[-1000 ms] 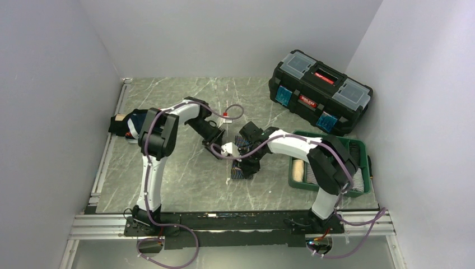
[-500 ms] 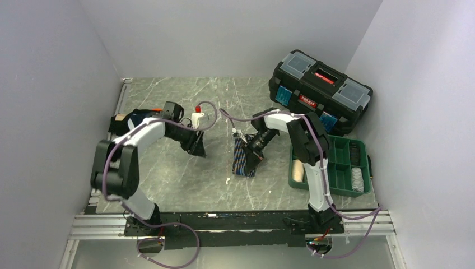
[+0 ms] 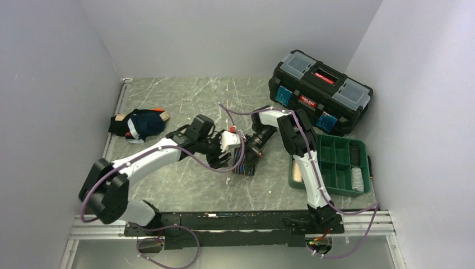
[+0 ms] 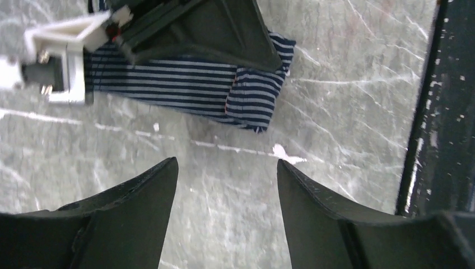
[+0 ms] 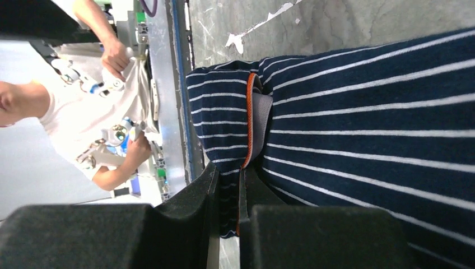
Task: Roll the underwear
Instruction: Roll the underwear to the center of the board.
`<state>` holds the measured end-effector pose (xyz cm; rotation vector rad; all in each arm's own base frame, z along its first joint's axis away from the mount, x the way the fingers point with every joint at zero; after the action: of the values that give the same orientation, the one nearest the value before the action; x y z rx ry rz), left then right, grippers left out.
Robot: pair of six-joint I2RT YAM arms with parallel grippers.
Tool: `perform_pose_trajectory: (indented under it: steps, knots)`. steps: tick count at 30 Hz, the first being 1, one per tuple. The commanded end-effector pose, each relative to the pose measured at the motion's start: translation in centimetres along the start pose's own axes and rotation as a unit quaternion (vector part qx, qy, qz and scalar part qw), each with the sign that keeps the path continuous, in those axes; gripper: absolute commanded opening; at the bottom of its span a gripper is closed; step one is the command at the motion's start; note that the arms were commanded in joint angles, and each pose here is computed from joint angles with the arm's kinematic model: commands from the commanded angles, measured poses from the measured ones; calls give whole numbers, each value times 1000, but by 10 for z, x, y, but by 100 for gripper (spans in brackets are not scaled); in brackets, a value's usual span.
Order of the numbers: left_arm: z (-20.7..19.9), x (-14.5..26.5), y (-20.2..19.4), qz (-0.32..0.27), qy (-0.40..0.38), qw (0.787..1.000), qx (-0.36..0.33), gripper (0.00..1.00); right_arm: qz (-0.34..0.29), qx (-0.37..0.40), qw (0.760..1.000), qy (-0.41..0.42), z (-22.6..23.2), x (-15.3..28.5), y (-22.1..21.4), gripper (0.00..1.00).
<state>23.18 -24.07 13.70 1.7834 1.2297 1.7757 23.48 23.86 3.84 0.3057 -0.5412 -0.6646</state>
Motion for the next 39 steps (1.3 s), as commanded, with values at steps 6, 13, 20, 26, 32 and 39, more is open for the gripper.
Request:
perform_pose_trajectory:
  steps: [6, 13, 20, 26, 32, 39]
  knots:
    - [-1, -61, 21, 34, -4, 997, -65, 76, 18, 37, 999, -15, -20, -3, -6, 7]
    - [-14, -83, 8, 65, -29, 995, -71, 77, 19, 32, 999, -14, -22, -3, -7, 7]
    - [-15, -101, 0, 84, -26, 993, -72, 77, 19, 32, 999, -17, -22, -3, -7, 7]
    - [-13, -111, -9, 103, -29, 992, -64, 71, 19, 35, 999, -19, -22, -3, -6, 7]
    - [-18, -114, -20, 119, -47, 991, -50, 48, 20, 34, 999, -23, -22, -3, -6, 8]
    - [-29, -116, -47, 158, -83, 984, -28, 10, 20, 49, 998, -44, -15, 4, 1, 22]
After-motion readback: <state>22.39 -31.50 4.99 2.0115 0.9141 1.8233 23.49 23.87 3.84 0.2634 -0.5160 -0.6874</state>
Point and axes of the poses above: each gripper's point midway between its finger pads, its own x axis back along the fingers, its own z axis along the line the jaws close on, y = z × x, the point moved 3 cm from there along x, back along the fingers, and after that the axes turned 13 degrees about x, right-handed, at the moved point
